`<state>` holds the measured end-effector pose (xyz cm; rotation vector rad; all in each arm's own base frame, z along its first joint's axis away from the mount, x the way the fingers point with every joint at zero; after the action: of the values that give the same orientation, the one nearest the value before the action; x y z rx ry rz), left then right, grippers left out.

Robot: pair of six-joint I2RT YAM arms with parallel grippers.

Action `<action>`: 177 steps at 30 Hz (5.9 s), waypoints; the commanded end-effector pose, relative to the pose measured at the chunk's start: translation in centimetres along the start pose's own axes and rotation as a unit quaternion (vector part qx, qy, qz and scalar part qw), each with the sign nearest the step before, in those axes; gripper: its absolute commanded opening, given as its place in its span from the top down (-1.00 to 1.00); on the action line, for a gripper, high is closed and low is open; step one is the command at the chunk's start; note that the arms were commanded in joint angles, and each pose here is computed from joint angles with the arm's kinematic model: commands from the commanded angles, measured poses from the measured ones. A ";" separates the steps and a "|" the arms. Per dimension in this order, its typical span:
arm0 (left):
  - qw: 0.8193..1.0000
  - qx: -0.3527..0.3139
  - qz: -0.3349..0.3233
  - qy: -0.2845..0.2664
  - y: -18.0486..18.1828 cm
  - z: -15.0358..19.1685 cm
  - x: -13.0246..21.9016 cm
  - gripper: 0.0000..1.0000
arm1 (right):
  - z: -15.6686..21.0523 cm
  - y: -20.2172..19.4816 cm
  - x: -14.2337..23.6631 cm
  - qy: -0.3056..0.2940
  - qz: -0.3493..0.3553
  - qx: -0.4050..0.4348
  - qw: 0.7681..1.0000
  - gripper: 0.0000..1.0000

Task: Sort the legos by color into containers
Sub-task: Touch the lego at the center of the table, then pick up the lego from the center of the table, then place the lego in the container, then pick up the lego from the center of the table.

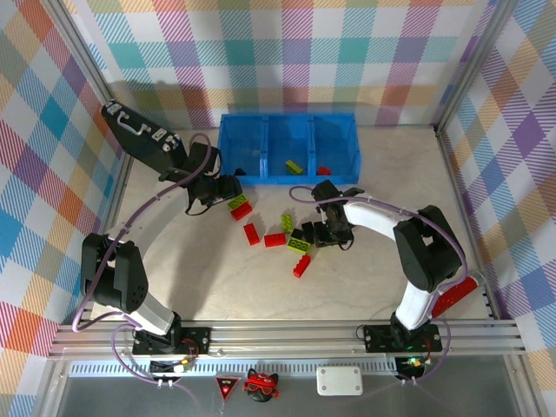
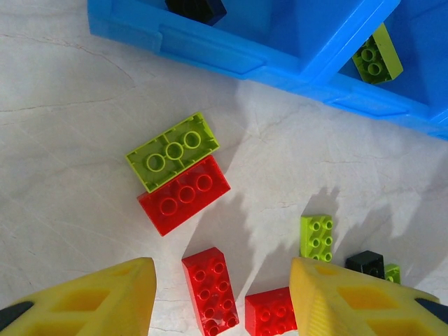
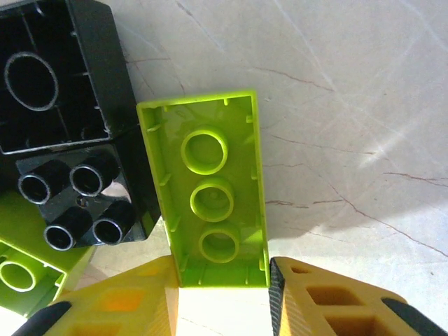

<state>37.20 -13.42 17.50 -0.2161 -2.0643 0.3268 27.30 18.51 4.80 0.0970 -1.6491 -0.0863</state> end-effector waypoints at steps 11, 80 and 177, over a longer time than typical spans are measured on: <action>1.000 -0.004 0.007 -0.024 -0.6 -1.2 2.1 -0.07 | -1.3 -0.1 -0.2 0.009 0.032 -0.026 0.999 0.11; 0.998 -0.013 -0.065 -0.019 1.0 9.5 2.9 -0.32 | -25.7 13.4 3.5 -0.191 -0.115 0.075 0.972 0.02; 0.991 -0.103 -0.051 0.067 -9.3 6.9 -8.0 0.35 | -5.4 0.4 13.4 -0.157 -0.037 -0.015 0.987 -0.07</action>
<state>34.81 -23.96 10.07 -0.1705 -1.9814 0.0563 31.71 19.41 18.02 0.2070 -1.9281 -0.1572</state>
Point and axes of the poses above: each hand's point on the last joint's axis, 136 mm out from that joint toward the fingers, its own x axis back along the fingers, its own y axis along the line the jaws close on, z = x × y, the point moved 2 cm from there along x, back along the fingers, and after that the axes turned 10 degrees about -x, right-handed, at the moved point
